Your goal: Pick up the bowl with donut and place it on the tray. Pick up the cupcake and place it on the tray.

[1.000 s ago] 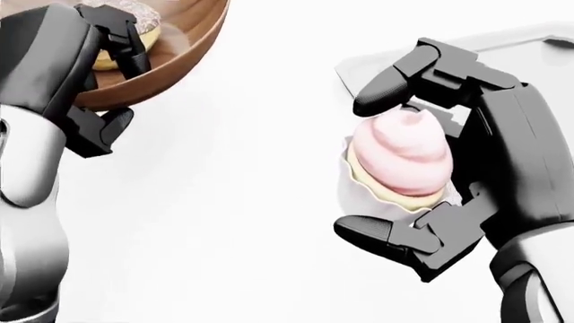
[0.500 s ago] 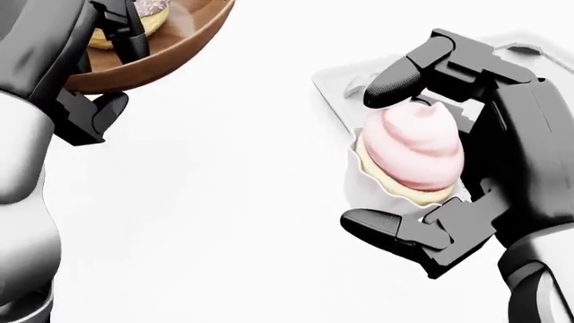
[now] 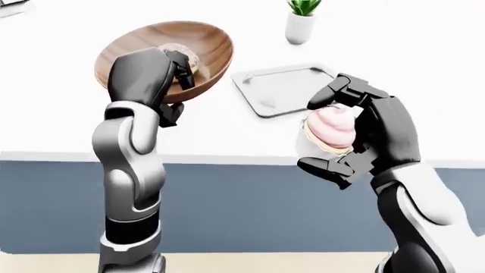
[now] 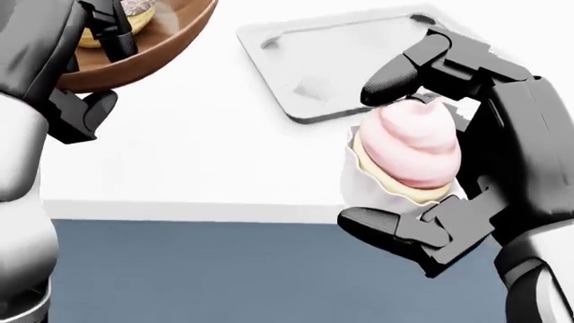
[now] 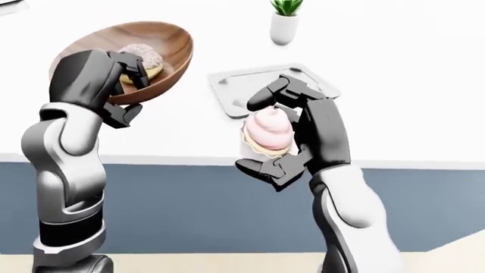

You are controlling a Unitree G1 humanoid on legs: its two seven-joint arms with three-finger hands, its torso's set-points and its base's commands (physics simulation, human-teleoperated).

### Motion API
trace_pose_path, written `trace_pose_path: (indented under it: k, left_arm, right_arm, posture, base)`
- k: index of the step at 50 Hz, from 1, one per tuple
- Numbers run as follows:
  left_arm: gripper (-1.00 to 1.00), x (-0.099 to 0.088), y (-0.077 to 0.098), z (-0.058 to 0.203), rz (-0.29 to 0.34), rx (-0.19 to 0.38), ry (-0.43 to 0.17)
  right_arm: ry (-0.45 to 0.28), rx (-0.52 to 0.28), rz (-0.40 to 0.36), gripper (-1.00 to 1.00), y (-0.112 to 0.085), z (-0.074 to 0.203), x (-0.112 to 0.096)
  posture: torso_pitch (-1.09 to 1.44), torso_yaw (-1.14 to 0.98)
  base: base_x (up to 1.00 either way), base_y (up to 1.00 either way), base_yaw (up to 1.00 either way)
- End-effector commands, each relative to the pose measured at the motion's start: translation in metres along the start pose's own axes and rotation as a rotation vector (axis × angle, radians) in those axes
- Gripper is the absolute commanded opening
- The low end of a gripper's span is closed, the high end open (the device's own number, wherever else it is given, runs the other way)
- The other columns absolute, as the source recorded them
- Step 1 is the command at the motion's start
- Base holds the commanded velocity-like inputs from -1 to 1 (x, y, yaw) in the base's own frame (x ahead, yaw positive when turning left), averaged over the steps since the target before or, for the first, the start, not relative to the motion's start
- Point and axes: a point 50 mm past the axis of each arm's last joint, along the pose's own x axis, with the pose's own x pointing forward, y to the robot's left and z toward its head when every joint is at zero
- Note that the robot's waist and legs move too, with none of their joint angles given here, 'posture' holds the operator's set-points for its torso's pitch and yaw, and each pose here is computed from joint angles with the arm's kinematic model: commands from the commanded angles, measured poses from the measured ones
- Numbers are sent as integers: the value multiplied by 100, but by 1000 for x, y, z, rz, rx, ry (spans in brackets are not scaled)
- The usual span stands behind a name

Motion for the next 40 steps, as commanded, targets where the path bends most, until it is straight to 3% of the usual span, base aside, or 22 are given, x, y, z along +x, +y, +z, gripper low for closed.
trace_pose_path:
  k: [1,18,25,40]
  left_arm:
    - [-100,-1,17,14,85,10,-69]
    - [-100,1,15,13,88,16,-71]
    - [-100,1,14,12,88,14,-70]
    - [-100,3,14,13,88,23,-77]
  right_arm:
    - [-88,-15,-32,-100,-4,12,-3]
    - [-106,-6,-28,-100,-3,14,-3]
    - [-117,-19,-15,-100,-1,15,-3]
    - [-125,-7,-19,-100,-3,18,-2]
  posture:
    - [0,0]
    - [0,0]
    - [0,0]
    - [0,0]
  base:
    - [0,-84,0]
    - [0,-71,0]
    - [0,-12,4]
    - [0,0,97]
